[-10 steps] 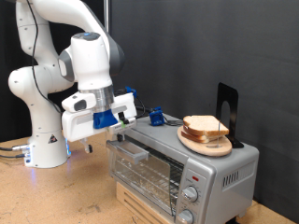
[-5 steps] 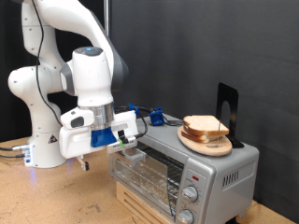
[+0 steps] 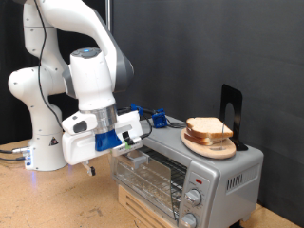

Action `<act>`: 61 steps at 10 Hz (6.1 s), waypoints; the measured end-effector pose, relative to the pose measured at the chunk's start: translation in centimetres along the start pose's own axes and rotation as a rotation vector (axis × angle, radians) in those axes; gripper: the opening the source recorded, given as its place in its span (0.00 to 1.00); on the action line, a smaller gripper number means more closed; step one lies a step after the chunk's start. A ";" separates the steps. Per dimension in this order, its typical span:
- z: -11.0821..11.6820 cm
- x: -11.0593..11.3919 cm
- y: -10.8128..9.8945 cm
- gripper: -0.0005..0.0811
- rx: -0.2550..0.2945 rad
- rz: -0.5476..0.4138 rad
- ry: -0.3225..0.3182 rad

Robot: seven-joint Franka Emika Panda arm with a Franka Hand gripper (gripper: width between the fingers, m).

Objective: Make a piece of toast with the oven

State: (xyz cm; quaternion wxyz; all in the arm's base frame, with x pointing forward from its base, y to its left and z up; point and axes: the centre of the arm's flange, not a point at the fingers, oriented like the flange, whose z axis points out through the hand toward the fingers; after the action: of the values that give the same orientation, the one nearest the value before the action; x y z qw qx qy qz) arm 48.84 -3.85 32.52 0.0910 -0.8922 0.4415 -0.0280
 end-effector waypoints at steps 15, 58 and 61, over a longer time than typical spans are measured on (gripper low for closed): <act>1.1 1.1 4.6 1.00 -0.116 0.011 0.026; 4.0 2.1 5.9 1.00 0.156 -0.142 -0.151; 2.7 2.0 6.0 1.00 0.180 -0.141 -0.190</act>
State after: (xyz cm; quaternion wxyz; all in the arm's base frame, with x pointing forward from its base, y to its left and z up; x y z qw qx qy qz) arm 45.74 -8.59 28.67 0.2097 -0.9079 0.3629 0.0107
